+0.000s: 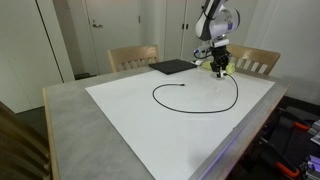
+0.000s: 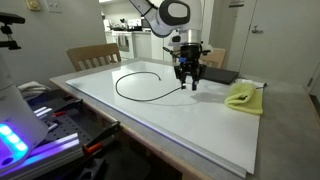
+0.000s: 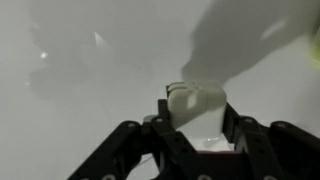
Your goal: Straighten the cable
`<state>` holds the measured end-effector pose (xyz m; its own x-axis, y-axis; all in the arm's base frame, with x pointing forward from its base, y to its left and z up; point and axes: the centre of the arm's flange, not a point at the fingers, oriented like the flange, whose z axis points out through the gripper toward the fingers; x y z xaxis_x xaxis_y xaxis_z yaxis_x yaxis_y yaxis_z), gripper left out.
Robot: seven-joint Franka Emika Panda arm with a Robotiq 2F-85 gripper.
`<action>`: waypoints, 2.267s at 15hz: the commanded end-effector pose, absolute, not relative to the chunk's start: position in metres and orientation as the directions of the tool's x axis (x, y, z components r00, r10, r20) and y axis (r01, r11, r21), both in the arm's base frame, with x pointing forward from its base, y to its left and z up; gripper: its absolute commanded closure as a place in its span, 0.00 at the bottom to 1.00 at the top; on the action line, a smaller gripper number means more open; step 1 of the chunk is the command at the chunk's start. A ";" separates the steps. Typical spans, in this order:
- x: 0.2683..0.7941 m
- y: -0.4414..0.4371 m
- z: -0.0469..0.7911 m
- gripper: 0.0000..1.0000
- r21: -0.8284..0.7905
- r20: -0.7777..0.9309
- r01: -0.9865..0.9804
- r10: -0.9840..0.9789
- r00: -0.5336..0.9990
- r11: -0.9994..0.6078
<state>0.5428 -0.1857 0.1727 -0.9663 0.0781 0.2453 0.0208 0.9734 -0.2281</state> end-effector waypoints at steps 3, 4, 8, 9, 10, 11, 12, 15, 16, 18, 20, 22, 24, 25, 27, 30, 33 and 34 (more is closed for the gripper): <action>0.528 -0.206 0.174 0.74 -0.167 0.262 -0.026 0.020 -0.965 0.986; 0.526 -0.210 0.176 0.74 -0.156 0.263 -0.017 0.025 -0.964 0.988; 0.518 -0.229 0.174 0.74 -0.120 0.249 0.050 0.079 -0.965 0.991; 0.516 -0.233 0.176 0.74 -0.126 0.245 0.074 0.103 -0.964 0.989; 0.512 -0.239 0.175 0.74 -0.128 0.244 0.093 0.122 -0.962 0.987; 0.510 -0.242 0.177 0.74 -0.126 0.241 0.108 0.136 -0.961 0.986; 0.508 -0.244 0.174 0.74 -0.131 0.237 0.124 0.152 -0.960 0.984; 0.499 -0.253 0.176 0.74 -0.146 0.232 0.187 0.217 -0.948 0.972; 0.497 -0.257 0.176 0.74 -0.151 0.228 0.209 0.240 -0.944 0.966; 0.492 -0.264 0.177 0.74 -0.178 0.224 0.268 0.304 -0.926 0.947; 0.485 -0.274 0.179 0.74 -0.207 0.212 0.322 0.364 -0.907 0.924; 0.478 -0.282 0.179 0.74 -0.231 0.202 0.373 0.419 -0.885 0.899; 0.472 -0.289 0.176 0.74 -0.243 0.202 0.415 0.465 -0.862 0.877; 0.469 -0.291 0.173 0.74 -0.247 0.203 0.432 0.482 -0.852 0.868; 0.463 -0.294 0.165 0.74 -0.238 0.216 0.457 0.505 -0.835 0.857; 0.454 -0.298 0.151 0.74 -0.209 0.229 0.488 0.527 -0.818 0.848; 0.451 -0.299 0.143 0.74 -0.188 0.225 0.500 0.532 -0.816 0.846; 0.452 -0.299 0.141 0.74 -0.184 0.226 0.502 0.533 -0.815 0.845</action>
<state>0.4507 -0.2977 0.1473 -0.8253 0.5155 0.2306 0.4709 0.8536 -0.2228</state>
